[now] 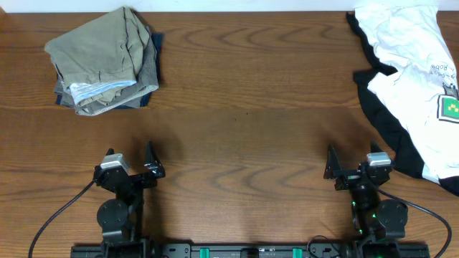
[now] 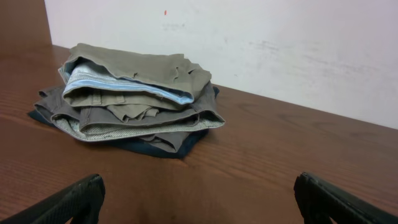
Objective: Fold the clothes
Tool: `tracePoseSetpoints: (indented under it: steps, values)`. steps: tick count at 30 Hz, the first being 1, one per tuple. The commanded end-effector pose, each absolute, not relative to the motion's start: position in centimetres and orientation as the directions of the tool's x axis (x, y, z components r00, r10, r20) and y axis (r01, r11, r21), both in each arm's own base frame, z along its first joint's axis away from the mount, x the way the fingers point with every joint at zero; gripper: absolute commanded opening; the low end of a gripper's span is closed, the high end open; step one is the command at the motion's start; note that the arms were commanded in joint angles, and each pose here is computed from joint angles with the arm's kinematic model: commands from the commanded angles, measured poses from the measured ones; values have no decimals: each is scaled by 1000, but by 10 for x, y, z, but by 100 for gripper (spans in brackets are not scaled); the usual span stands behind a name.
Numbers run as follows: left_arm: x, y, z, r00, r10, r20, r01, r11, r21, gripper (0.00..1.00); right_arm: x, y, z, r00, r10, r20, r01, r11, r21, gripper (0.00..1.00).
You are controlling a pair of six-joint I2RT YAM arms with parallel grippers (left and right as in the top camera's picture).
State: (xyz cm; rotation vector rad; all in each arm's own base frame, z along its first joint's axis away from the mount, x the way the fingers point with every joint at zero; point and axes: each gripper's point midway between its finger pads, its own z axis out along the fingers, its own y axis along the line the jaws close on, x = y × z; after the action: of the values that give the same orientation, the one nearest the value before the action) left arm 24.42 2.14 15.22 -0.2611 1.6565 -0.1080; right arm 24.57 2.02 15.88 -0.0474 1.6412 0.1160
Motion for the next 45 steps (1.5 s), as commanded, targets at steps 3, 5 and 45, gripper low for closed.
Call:
tracePoseSetpoints:
  steps: [3, 5, 45]
  values:
    - [244, 19, 136, -137, -233, -963, -106, 970, -219, 98, 245, 21, 158, -75, 49, -996, -103, 993, 56, 99]
    - [243, 19, 136, -137, -233, -963, -109, 970, -219, 98, 245, 21, 158, -75, 49, -996, -103, 993, 56, 99]
    - [243, 19, 235, -79, -197, -977, -92, 978, -190, 98, 251, 24, 319, 174, -17, -985, -115, 993, -37, 99]
